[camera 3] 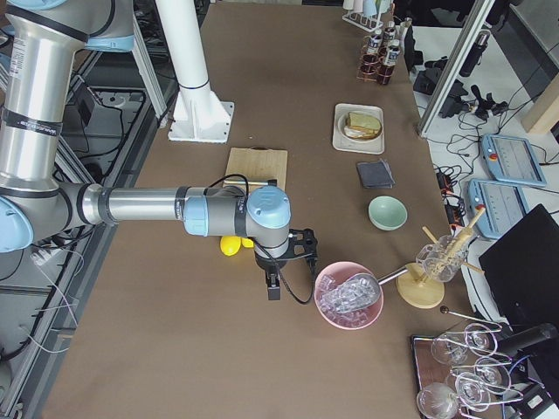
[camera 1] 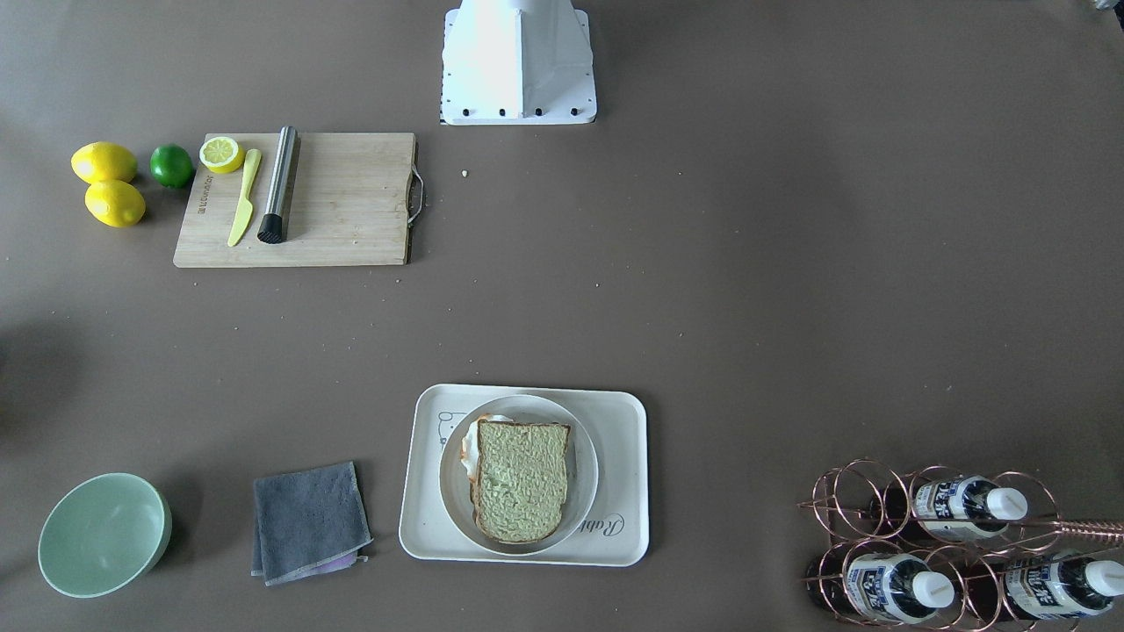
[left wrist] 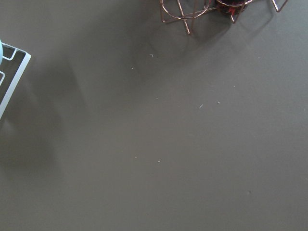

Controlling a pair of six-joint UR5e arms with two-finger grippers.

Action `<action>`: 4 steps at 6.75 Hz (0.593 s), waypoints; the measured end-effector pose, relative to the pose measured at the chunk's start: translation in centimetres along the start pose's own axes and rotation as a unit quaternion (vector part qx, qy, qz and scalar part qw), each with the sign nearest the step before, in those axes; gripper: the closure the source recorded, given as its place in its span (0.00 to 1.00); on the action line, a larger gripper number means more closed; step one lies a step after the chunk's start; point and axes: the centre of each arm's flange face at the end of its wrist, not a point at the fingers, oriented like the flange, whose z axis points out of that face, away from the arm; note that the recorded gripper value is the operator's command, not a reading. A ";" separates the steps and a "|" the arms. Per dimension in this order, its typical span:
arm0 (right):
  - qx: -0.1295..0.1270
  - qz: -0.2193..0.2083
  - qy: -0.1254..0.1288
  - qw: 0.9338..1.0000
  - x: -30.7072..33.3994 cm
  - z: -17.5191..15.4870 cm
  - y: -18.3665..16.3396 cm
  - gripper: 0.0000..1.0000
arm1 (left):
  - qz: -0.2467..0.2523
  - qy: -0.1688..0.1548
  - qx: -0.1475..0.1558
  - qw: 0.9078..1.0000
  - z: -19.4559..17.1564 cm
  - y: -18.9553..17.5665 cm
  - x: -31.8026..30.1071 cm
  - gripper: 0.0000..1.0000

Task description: Make sandwich and place on tray

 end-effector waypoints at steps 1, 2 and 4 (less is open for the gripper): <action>-0.001 0.000 0.001 1.000 0.0 0.0 0.1 0.00 | 0.003 -0.005 -0.022 1.000 1.6 1.6 -1.4 0.03; -0.001 0.001 0.001 1.000 0.1 0.1 0.2 0.00 | -0.001 -0.003 -0.031 1.000 2.6 2.6 -2.1 0.03; -0.003 -0.002 0.001 1.000 0.2 0.2 0.4 0.00 | -0.027 0.002 -0.037 0.999 3.5 3.7 -2.5 0.03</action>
